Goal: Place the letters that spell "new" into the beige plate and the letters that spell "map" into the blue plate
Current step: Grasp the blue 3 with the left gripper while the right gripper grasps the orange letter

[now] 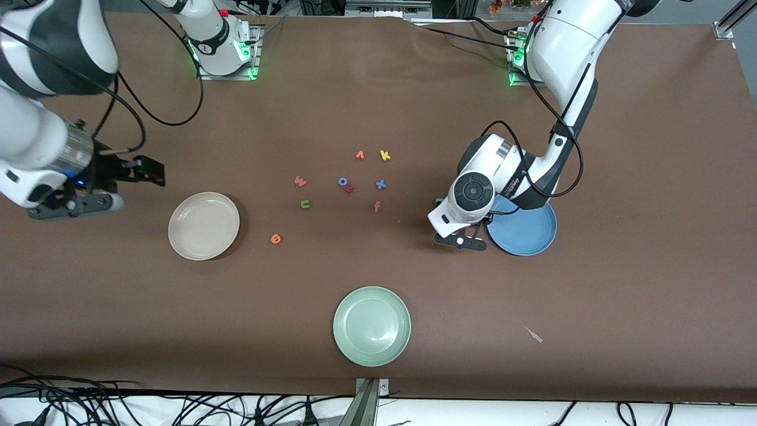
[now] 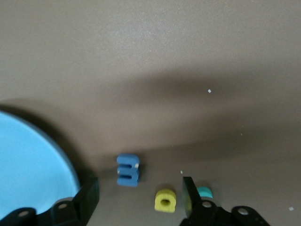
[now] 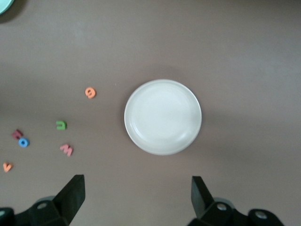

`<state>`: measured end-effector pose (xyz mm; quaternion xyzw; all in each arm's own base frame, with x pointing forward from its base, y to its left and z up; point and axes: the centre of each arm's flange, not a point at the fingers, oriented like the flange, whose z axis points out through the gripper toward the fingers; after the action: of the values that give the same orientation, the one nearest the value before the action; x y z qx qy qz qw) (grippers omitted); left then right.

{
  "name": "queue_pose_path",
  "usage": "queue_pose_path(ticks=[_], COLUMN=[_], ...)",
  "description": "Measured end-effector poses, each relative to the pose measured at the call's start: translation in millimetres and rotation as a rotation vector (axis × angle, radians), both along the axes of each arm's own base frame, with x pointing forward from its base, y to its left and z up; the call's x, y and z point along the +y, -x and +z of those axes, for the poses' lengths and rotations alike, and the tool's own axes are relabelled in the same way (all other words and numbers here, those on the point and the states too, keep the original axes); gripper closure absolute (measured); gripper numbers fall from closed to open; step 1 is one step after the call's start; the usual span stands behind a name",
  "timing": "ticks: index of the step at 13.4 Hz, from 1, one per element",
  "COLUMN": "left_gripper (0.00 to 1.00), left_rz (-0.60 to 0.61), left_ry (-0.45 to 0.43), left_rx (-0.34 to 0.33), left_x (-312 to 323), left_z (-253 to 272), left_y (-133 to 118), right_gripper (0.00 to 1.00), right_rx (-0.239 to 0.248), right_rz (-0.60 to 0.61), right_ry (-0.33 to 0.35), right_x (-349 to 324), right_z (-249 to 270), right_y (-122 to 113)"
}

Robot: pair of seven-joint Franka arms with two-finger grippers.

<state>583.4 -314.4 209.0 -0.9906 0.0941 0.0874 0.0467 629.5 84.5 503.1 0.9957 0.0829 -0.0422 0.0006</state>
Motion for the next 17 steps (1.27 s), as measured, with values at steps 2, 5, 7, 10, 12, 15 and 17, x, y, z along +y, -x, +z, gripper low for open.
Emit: queue_pose_path(ticks=[2, 5, 7, 10, 12, 15, 17], left_gripper=[0.27, 0.28, 0.27, 0.27, 0.28, 0.46, 0.69], left_rz=[-0.012, -0.023, -0.032, -0.051, -0.074, -0.085, -0.087], left_ry=[0.01, 0.01, 0.01, 0.011, 0.009, 0.014, 0.014], left_rx=[-0.005, 0.003, 0.006, 0.01, -0.006, -0.022, -0.026], left_x=[4.7, 9.7, 10.1, 12.2, 17.8, 23.6, 24.8], left_z=[-16.6, -27.1, -28.1, -30.8, -37.4, -40.6, -38.1], left_y=[7.3, 12.3, 12.8, 13.6, 14.6, 13.9, 12.6], right_gripper=[0.0, 0.0, 0.0, 0.0, 0.0, 0.0, 0.0], right_rx=[-0.032, -0.096, -0.126, -0.137, -0.131, -0.159, -0.188], right_rz=[0.009, -0.036, -0.074, -0.108, -0.13, -0.129, -0.126], right_ry=[-0.003, -0.022, -0.042, -0.051, -0.048, -0.047, -0.058], right_x=[21.2, 63.6, 89.2, 113.7, 125.3, 133.6, 131.6], right_z=[-46.5, -122.0, -165.2, -207.3, -219.1, -242.9, -272.2], right_y=[-22.3, -47.7, -52.9, -51.7, -48.6, -39.3, -26.7])
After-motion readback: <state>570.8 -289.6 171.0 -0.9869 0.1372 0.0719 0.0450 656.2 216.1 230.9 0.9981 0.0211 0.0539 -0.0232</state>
